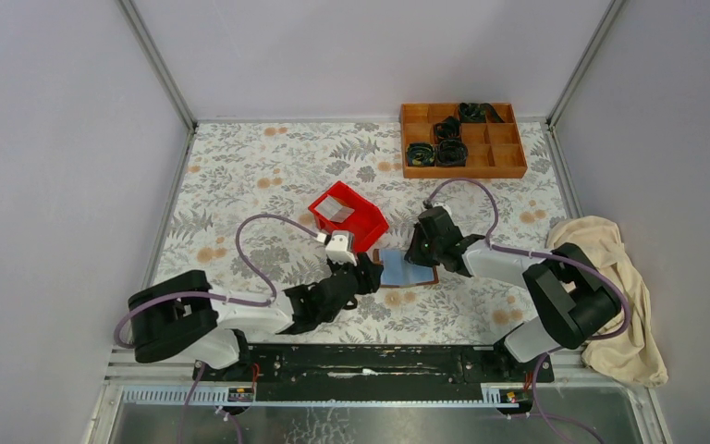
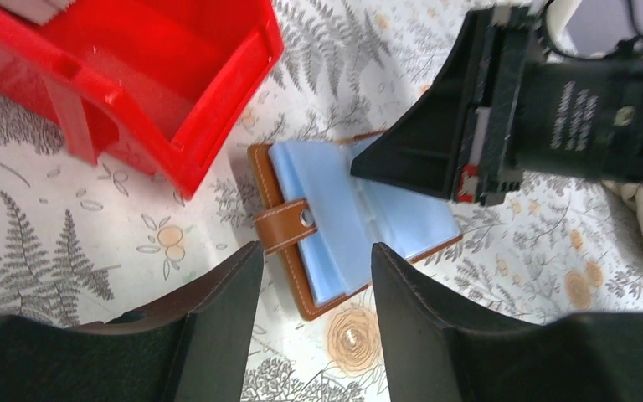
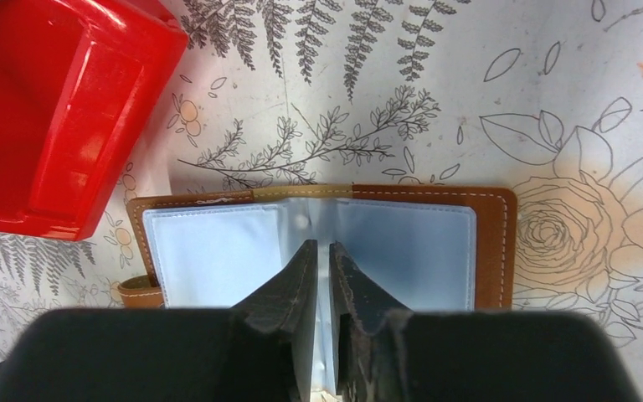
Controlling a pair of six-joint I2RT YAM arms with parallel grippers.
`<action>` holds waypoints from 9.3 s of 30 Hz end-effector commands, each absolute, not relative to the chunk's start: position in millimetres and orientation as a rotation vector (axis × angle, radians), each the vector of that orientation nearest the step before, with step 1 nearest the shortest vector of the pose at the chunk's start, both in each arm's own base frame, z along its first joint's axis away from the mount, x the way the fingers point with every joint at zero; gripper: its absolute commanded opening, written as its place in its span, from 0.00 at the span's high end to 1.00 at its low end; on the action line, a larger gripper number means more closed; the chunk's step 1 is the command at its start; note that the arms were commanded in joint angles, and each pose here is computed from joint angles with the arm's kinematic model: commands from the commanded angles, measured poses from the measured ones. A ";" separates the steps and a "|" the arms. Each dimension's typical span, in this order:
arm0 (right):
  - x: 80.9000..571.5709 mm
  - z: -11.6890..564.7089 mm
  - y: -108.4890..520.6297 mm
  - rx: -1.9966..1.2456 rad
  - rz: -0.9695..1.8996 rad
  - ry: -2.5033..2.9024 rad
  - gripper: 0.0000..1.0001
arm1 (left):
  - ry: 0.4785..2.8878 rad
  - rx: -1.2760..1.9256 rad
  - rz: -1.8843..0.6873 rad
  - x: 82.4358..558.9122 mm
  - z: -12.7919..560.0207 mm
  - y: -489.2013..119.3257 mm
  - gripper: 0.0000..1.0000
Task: Put the credit cards into the card holder
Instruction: Open the card holder at the center of the board, then pick up the credit card from the storage box.
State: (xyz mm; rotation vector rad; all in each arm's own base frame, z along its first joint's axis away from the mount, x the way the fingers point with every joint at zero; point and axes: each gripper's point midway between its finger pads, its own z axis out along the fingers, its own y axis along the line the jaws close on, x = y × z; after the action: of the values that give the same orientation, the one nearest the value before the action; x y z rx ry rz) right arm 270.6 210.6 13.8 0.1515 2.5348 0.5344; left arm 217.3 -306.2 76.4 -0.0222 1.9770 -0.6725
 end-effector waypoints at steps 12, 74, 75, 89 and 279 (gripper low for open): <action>277.2 53.6 209.4 0.042 0.505 2.468 0.71 | 1.895 -0.012 -0.577 227.9 117.7 -292.1 0.41; 401.1 156.2 376.6 -0.665 0.496 2.102 0.05 | 1.721 -0.594 -0.561 253.2 190.4 -167.5 0.13; 402.0 155.9 378.5 -0.671 0.494 2.101 0.06 | 1.725 -0.604 -0.567 255.3 188.0 -166.4 0.15; 409.9 124.0 401.5 -0.746 0.534 2.158 0.12 | 1.767 -0.682 -0.656 274.2 148.8 -152.7 0.16; 236.7 140.9 256.7 -0.107 1.148 2.100 0.43 | 1.692 0.014 -1.681 217.8 151.8 -315.0 1.00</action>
State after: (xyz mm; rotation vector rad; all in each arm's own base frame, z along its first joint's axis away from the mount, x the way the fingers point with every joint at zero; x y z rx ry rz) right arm 226.2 244.8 112.5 -0.1419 2.2415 1.0366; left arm 212.1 -308.6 128.9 0.0063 1.8058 -1.6443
